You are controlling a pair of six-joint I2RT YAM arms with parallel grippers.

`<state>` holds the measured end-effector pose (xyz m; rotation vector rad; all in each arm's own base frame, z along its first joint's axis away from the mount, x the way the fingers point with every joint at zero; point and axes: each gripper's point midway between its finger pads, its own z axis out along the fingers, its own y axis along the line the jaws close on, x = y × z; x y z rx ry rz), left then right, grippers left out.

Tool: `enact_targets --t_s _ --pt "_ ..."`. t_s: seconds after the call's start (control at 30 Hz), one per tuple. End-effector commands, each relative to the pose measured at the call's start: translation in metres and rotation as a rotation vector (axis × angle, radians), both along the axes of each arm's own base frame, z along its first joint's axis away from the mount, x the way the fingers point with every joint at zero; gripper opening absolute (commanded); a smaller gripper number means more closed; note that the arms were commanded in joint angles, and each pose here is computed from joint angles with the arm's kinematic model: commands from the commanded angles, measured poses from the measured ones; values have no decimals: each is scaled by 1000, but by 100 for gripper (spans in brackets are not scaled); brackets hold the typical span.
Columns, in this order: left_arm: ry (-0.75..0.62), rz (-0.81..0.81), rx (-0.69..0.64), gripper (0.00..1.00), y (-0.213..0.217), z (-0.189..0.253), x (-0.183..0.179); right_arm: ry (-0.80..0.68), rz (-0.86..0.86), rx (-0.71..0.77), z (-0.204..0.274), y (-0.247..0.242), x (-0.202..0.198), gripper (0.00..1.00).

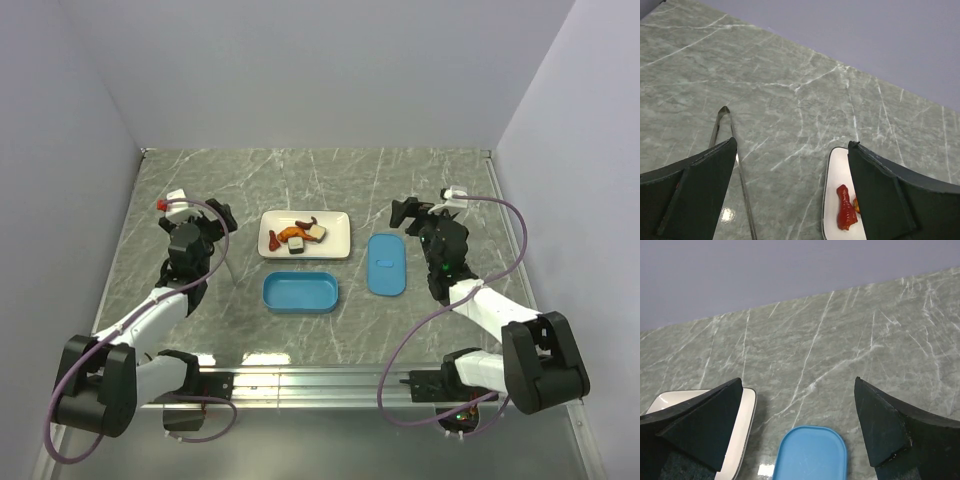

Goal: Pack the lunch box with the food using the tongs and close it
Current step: Grab the clamp with the left arm

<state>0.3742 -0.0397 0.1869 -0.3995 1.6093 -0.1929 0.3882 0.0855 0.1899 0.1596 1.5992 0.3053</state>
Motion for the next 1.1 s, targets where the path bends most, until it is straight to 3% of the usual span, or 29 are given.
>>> enact_targets --t_s 0.0,0.3,0.53,0.87,1.07 --pt "-47 41 -6 99 5 24 7 -65 -20 20 23 -3 -1 100" --pt "14 115 3 99 16 18 14 -59 -23 20 22 -3 0 100" --pt "229 309 95 99 67 -21 28 -51 9 22 20 4 5 100" --pt "463 128 23 99 65 -85 53 -80 7 36 27 1 -6 100" --pt "587 120 34 99 65 -118 64 -119 6 46 36 -2 -16 100"
